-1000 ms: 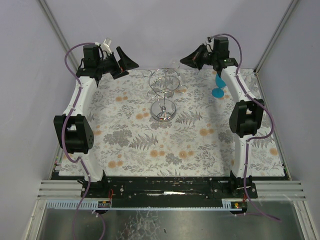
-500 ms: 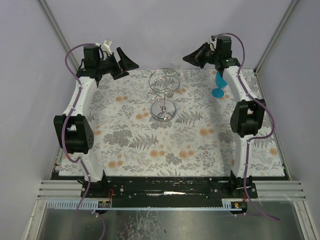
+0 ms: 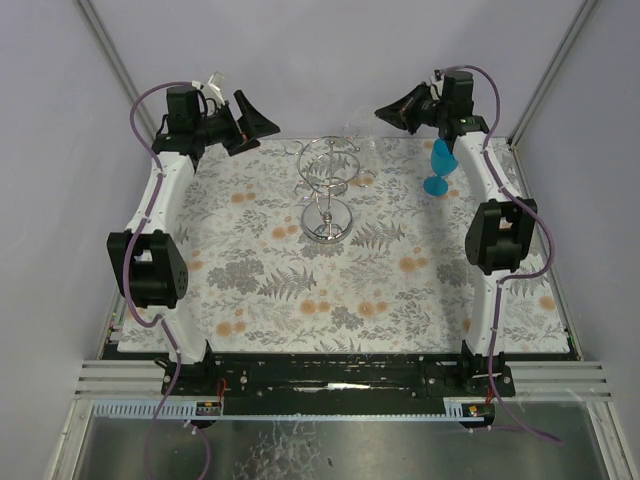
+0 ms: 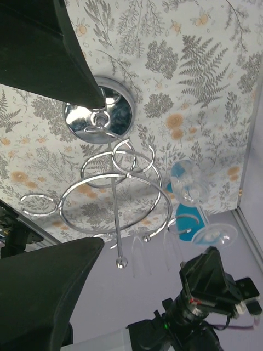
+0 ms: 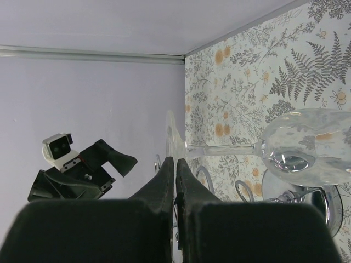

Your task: Take the wine glass off the wine glass rack

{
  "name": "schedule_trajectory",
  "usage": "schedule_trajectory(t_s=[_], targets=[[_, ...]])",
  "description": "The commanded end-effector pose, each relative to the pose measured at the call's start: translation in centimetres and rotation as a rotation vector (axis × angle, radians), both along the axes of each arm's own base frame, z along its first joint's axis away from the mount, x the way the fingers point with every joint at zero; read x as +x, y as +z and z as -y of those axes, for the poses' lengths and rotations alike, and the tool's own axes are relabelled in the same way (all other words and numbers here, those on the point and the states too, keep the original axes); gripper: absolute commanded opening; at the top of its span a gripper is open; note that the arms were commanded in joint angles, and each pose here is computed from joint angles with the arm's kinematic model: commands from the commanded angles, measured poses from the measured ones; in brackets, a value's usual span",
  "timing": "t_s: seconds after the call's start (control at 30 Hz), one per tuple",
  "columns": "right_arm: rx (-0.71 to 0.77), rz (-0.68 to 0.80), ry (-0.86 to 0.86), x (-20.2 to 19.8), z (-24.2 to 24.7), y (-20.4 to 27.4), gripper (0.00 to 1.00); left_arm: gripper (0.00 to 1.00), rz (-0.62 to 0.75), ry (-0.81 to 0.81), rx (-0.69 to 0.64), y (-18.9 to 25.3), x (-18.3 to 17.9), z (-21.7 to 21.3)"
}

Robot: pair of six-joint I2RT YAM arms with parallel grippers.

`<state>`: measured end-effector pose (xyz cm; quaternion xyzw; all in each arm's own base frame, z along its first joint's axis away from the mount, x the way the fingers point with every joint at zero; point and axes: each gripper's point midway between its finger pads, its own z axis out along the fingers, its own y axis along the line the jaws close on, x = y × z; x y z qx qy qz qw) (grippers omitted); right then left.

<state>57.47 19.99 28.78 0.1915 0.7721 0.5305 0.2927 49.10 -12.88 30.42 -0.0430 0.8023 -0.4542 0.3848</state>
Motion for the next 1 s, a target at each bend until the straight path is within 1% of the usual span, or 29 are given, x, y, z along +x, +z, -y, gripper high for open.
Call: schedule_trajectory(t_s=[0.0, 0.23, 0.4, 0.5, 0.63, 0.83, 0.97], targets=[[0.030, 0.189, -0.008, -2.2, 0.9, 8.3, 0.00, 1.00, 0.167, -0.068, -0.036, 7.4, -2.2, 1.7], [0.018, 0.200, -0.029, -4.0, 2.7, 9.0, 0.00, 1.00, 0.271, -0.169, -0.061, 12.5, -5.2, 6.0], [0.009, 0.203, -0.036, -5.9, 4.1, 9.3, 0.00, 1.00, 0.306, -0.269, -0.082, 14.4, -8.3, 10.2], [0.005, 0.208, -0.036, -7.4, 4.7, 9.7, 0.00, 1.00, 0.316, -0.343, -0.091, 14.7, -10.6, 13.0], [-0.002, 0.233, -0.023, -9.8, 4.9, 10.7, 0.00, 1.00, 0.321, -0.408, -0.093, 14.6, -12.6, 15.3], [-0.006, 0.261, -0.009, -13.6, 4.8, 11.9, 0.00, 1.00, 0.281, -0.439, -0.099, 13.3, -12.9, 17.6], [-0.009, 0.251, -0.010, -15.9, 4.9, 11.4, 0.00, 0.99, 0.265, -0.467, -0.108, 12.7, -13.4, 19.1]])
